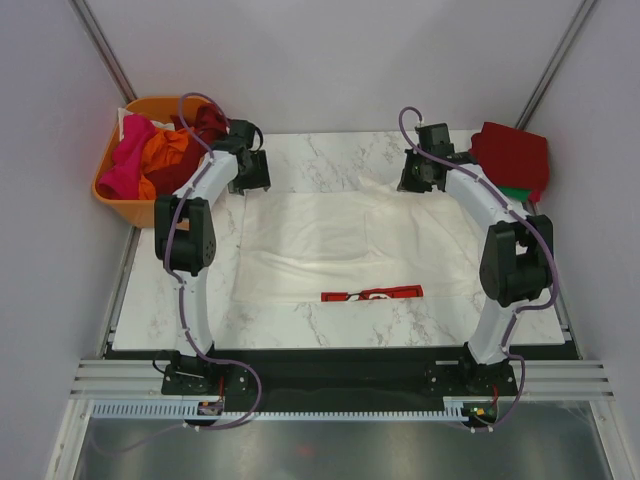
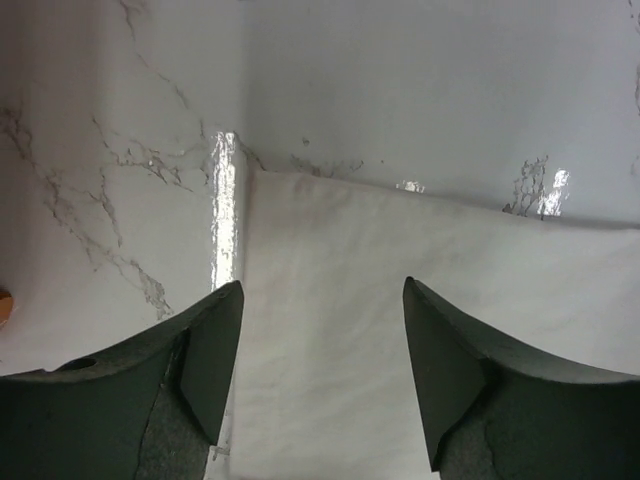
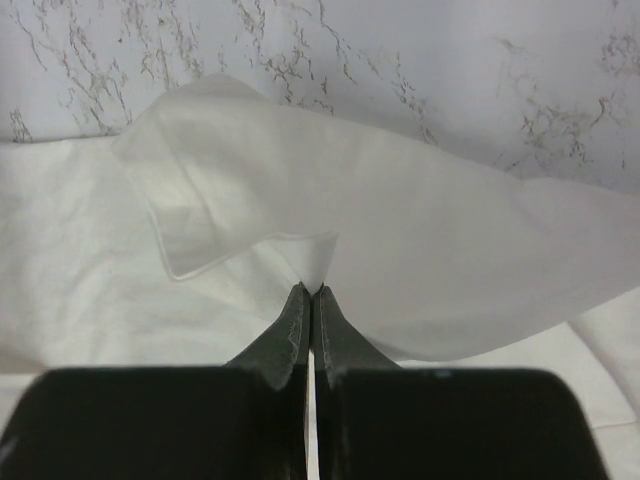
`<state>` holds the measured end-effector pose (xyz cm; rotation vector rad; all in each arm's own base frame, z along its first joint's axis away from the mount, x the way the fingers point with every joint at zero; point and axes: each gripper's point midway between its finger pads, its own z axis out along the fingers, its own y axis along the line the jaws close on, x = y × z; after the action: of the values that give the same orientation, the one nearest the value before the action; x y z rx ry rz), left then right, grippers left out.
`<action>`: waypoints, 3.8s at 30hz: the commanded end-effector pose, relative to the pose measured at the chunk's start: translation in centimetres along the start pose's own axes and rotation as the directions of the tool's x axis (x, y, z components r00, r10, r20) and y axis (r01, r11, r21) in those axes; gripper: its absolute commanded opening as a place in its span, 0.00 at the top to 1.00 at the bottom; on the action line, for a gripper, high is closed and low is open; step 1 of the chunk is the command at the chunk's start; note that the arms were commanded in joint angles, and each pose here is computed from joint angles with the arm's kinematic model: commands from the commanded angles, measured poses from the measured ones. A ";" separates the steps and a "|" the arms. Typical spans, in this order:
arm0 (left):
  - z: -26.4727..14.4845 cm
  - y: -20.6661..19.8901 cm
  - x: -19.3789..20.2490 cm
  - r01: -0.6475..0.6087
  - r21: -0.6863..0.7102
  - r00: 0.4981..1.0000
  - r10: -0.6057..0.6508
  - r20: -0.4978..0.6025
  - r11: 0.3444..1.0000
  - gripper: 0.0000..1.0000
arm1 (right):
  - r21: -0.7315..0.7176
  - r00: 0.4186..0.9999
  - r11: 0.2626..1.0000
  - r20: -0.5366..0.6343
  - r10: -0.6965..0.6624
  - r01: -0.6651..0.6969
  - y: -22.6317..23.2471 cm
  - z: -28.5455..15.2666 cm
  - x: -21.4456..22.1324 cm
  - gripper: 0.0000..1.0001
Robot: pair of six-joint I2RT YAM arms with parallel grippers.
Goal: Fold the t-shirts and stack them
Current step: Fold the tshirt
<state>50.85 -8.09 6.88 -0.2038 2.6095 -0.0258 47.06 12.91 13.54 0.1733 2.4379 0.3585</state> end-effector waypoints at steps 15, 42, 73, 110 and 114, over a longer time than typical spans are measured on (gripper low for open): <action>5.6 2.7 -0.5 0.026 -0.034 0.999 -0.027 -0.042 0.999 0.36 | -0.027 0.997 0.999 0.074 -0.037 0.040 0.4 -3.6 -0.1 1.00; -5.1 3.6 -1.0 0.052 -0.005 0.997 -0.052 0.063 0.999 0.98 | 0.002 0.980 0.999 0.194 -0.036 0.037 0.0 -12.1 -0.9 1.00; -14.1 7.3 14.7 0.107 -0.004 0.994 -0.107 -0.021 0.994 0.98 | 0.116 0.976 0.989 0.209 0.067 -0.093 -6.5 -20.0 11.7 1.00; -11.9 6.9 24.7 0.029 -0.105 0.895 -0.072 -0.440 0.994 0.97 | 0.299 0.942 0.896 0.163 0.292 -0.329 -9.5 -9.6 11.0 0.84; -11.7 7.3 24.6 0.017 -0.131 0.898 -0.073 -0.434 0.991 0.98 | 0.339 0.926 0.862 0.153 0.345 -0.377 -11.6 -6.2 10.0 0.85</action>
<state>22.24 -5.32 3.69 -0.3108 3.0939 0.0259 31.60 4.26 7.88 0.7440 2.4553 0.0641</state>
